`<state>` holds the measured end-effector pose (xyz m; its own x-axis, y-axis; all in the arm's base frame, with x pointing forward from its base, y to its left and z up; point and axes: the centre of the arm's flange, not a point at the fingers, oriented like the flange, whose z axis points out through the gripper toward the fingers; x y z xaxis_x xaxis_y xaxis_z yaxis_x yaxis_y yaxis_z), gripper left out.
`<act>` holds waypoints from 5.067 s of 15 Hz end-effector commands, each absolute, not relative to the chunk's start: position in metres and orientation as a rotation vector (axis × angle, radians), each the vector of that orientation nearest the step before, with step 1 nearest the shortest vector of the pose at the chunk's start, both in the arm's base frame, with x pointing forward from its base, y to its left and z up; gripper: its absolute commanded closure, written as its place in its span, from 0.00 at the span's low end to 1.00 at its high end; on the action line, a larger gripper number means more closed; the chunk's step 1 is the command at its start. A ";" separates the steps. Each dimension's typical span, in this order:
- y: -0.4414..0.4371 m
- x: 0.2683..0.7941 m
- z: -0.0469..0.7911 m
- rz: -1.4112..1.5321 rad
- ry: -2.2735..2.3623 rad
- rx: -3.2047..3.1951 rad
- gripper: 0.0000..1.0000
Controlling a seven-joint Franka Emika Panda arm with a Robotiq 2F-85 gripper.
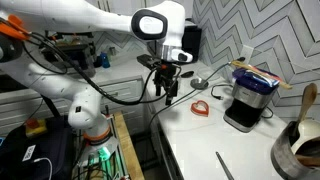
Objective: Pick up the silver spoon on the right and put it in the silver bucket
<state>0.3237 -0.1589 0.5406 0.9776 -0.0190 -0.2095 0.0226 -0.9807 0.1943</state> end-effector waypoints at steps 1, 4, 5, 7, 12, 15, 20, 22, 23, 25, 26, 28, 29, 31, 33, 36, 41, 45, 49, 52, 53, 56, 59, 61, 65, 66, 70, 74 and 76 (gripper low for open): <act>-0.159 0.324 0.541 -0.313 0.003 2.928 0.00; -0.164 0.328 0.540 -0.315 -0.111 2.933 0.00; -0.178 0.338 0.539 -0.270 -0.244 2.917 0.00; -0.223 0.346 0.547 -0.255 -0.387 2.942 0.00; -0.361 0.314 0.567 -0.211 -0.804 2.928 0.00; -0.362 0.290 0.568 -0.193 -0.851 2.896 0.00; -0.389 0.309 0.563 -0.216 -1.156 2.811 0.00; -0.406 0.337 0.534 -0.148 -1.302 2.791 0.00; -0.416 0.346 0.518 -0.131 -1.380 2.784 0.00; -0.436 0.362 0.490 -0.071 -1.530 2.750 0.00; -0.448 0.366 0.479 -0.045 -1.604 2.727 0.00; -0.472 0.367 0.464 0.006 -1.746 2.673 0.00; -0.483 0.367 0.458 0.029 -1.816 2.642 0.00; -0.501 0.366 0.451 0.072 -1.957 2.572 0.00; -0.513 0.367 0.452 0.108 -2.098 2.489 0.00; -0.497 0.362 0.451 0.073 -1.977 2.557 0.00; -0.509 0.378 0.432 0.092 -2.039 2.484 0.00; -0.518 0.398 0.405 0.088 -2.055 2.399 0.00; -0.528 0.409 0.388 0.135 -2.045 2.366 0.00; -0.536 0.413 0.377 0.152 -2.041 2.345 0.00; -0.537 0.413 0.374 0.153 -2.038 2.340 0.00; -0.540 0.411 0.364 0.132 -2.038 2.328 0.00; -0.544 0.406 0.360 0.095 -2.044 2.307 0.00; -0.546 0.402 0.358 0.069 -2.058 2.288 0.00; -0.548 0.395 0.352 0.085 -2.087 2.277 0.05; -0.548 0.394 0.350 0.080 -2.094 2.273 0.12; -0.551 0.395 0.342 0.082 -2.129 2.258 0.46; -0.549 0.399 0.337 0.091 -2.129 2.261 0.51; -0.549 0.401 0.336 0.098 -2.131 2.261 0.50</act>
